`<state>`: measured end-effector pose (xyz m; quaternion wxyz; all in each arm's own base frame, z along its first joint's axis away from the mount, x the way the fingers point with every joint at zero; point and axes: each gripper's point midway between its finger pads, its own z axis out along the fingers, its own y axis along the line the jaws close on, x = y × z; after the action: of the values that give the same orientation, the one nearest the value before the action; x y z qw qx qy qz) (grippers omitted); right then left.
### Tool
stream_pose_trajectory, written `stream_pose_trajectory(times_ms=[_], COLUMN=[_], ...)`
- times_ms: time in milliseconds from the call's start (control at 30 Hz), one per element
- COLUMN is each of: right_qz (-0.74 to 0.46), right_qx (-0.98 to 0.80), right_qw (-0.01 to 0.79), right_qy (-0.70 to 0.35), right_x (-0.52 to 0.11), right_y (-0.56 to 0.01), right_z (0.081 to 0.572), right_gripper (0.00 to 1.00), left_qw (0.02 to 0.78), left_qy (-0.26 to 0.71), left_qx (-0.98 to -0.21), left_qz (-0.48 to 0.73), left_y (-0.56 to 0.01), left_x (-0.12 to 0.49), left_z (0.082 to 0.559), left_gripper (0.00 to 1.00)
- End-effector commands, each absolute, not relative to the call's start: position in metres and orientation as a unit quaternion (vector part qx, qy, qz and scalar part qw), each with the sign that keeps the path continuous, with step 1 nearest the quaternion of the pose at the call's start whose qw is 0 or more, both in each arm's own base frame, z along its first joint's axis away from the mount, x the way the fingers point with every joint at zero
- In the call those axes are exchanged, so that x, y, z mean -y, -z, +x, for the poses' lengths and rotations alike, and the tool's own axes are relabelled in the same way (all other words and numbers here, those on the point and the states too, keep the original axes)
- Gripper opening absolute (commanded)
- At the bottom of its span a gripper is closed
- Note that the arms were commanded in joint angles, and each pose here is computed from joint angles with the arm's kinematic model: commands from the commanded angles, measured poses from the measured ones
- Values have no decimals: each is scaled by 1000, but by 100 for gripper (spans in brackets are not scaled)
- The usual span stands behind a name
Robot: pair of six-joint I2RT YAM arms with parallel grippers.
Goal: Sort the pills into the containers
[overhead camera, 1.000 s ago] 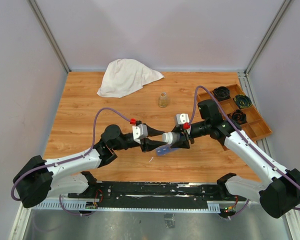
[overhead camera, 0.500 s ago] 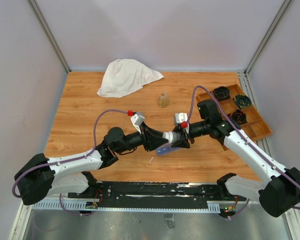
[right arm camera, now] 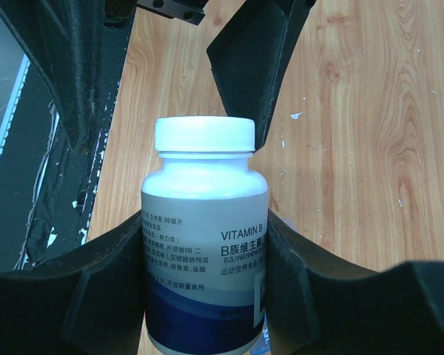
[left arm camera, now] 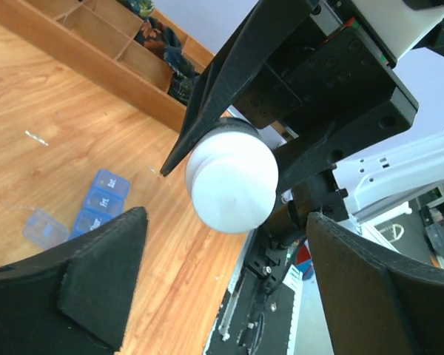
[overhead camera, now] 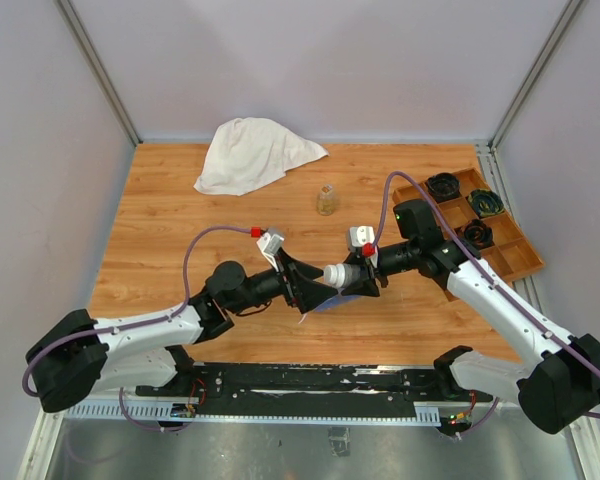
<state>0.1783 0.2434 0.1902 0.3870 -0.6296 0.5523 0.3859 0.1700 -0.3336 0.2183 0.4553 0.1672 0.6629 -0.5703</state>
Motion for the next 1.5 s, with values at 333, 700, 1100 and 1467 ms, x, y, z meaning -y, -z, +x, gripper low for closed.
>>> stream_pose_trajectory(times_ms=[333, 700, 1100, 1467], right_qz=[-629, -630, -630, -630], right_qx=[-536, -534, -533, -533], right_qw=[404, 404, 404, 404], right_qy=[-393, -393, -395, -395], right_x=[-245, -245, -245, -245], right_y=[-205, -204, -204, -204], right_z=[182, 181, 181, 181], right_gripper=[0, 1, 1, 0], left_qw=[602, 674, 663, 644], left_qy=[485, 386, 374, 383], left_qx=[-553, -442, -442, -452], left_qz=[311, 449, 474, 484], left_y=[-226, -247, -253, -249], left_x=[301, 308, 326, 335], left_z=[157, 171, 186, 188], left_gripper=[99, 99, 99, 71])
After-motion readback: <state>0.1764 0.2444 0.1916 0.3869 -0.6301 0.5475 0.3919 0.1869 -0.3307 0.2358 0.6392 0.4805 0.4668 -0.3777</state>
